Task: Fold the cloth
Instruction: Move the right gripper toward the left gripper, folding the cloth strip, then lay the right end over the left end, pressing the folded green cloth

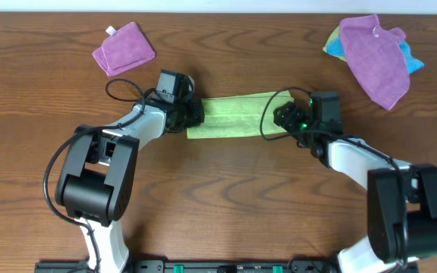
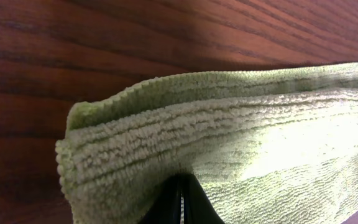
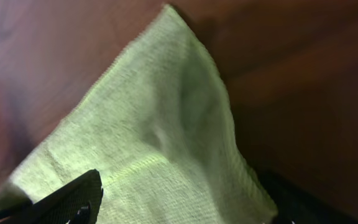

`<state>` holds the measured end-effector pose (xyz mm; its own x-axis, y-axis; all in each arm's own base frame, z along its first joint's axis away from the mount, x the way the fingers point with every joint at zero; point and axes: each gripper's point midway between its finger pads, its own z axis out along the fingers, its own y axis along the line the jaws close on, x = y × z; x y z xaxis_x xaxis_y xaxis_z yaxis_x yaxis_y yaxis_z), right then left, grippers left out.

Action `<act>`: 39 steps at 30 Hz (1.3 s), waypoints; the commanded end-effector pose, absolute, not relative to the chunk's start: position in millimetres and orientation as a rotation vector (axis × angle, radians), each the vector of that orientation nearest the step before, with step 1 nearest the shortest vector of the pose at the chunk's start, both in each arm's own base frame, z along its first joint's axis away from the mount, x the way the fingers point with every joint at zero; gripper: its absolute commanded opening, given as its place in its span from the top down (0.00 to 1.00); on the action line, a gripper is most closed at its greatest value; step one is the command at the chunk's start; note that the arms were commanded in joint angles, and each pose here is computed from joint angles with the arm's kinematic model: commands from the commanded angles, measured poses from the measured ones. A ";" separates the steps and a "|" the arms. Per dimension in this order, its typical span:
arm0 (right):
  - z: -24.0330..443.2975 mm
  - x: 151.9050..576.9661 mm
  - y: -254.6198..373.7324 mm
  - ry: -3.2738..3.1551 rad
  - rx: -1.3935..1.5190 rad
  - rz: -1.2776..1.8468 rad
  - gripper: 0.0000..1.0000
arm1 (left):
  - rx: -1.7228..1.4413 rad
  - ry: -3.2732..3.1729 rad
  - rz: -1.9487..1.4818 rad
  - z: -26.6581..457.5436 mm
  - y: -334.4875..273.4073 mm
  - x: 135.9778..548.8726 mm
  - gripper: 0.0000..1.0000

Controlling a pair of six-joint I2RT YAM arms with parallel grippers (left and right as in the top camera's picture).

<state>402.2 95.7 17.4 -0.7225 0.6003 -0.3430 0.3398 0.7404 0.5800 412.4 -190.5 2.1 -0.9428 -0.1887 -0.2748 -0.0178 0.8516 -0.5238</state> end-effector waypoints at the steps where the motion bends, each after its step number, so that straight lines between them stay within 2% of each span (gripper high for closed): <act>1: -15.7 391.0 105.0 2.494 0.733 0.653 0.23 | -0.185 2.729 -0.689 -8.3 -178.8 417.1 0.94; 4: -28.7 391.9 111.6 2.505 0.714 0.655 0.40 | -0.178 2.739 -0.683 -9.5 -178.2 414.9 0.95; 6: -31.2 394.2 112.4 2.498 0.696 0.646 0.66 | -0.176 2.743 -0.681 -10.0 -177.6 414.1 0.94; 7: -30.8 395.8 110.8 2.492 0.684 0.630 0.82 | -0.179 2.745 -0.680 -10.3 -176.8 413.8 0.94; 9: -26.4 399.9 110.0 2.476 0.635 0.619 0.99 | -0.186 2.748 -0.678 -10.7 -174.7 413.9 0.94; 17: 36.9 417.0 118.6 2.339 0.413 0.638 0.99 | -0.225 2.760 -0.700 -11.1 -165.3 413.5 0.94; 23: 87.7 412.9 145.6 2.249 0.271 0.690 0.99 | -0.226 2.759 -0.708 -10.6 -165.5 413.6 0.95; 39: 126.9 405.9 220.8 2.186 0.068 0.816 0.99 | -0.226 2.759 -0.708 -10.6 -165.4 413.6 0.94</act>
